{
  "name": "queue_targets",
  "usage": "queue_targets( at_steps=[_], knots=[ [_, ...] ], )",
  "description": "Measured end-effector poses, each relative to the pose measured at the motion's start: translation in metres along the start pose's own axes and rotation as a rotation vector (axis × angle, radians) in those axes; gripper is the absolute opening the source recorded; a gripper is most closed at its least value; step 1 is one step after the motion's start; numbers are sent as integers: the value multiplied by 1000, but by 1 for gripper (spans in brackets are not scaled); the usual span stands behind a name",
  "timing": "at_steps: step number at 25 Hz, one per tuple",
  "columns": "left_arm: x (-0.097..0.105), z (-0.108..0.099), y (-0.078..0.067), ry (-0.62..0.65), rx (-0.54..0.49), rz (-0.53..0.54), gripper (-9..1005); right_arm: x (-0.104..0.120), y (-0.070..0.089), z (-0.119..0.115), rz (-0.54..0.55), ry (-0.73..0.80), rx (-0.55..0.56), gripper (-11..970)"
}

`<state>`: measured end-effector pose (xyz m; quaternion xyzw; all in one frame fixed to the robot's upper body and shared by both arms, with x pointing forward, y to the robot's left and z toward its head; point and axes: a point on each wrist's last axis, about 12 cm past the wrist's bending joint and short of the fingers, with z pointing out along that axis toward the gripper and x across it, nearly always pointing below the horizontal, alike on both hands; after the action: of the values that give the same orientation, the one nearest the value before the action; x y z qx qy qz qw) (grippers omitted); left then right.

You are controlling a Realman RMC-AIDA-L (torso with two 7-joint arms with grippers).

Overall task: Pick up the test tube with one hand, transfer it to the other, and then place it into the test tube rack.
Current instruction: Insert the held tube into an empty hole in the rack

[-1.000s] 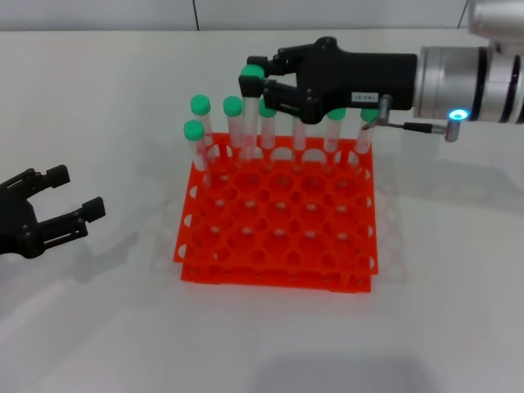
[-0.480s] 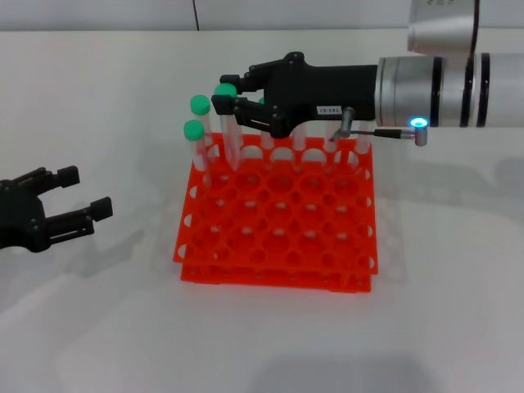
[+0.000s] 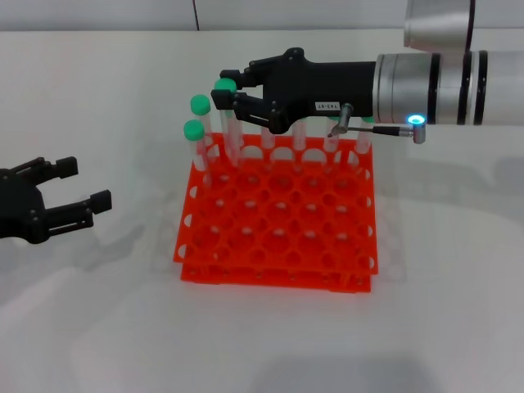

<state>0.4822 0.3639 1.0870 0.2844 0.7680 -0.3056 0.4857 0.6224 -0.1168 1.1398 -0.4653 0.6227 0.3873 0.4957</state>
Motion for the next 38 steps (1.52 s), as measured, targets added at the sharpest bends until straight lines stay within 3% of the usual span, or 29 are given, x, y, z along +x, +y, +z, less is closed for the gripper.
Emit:
queue_targets(
  at_steps=[38],
  knots=[
    [-1, 11, 1, 22, 9, 17, 853, 15, 4, 7, 11, 76, 28, 264]
  ],
)
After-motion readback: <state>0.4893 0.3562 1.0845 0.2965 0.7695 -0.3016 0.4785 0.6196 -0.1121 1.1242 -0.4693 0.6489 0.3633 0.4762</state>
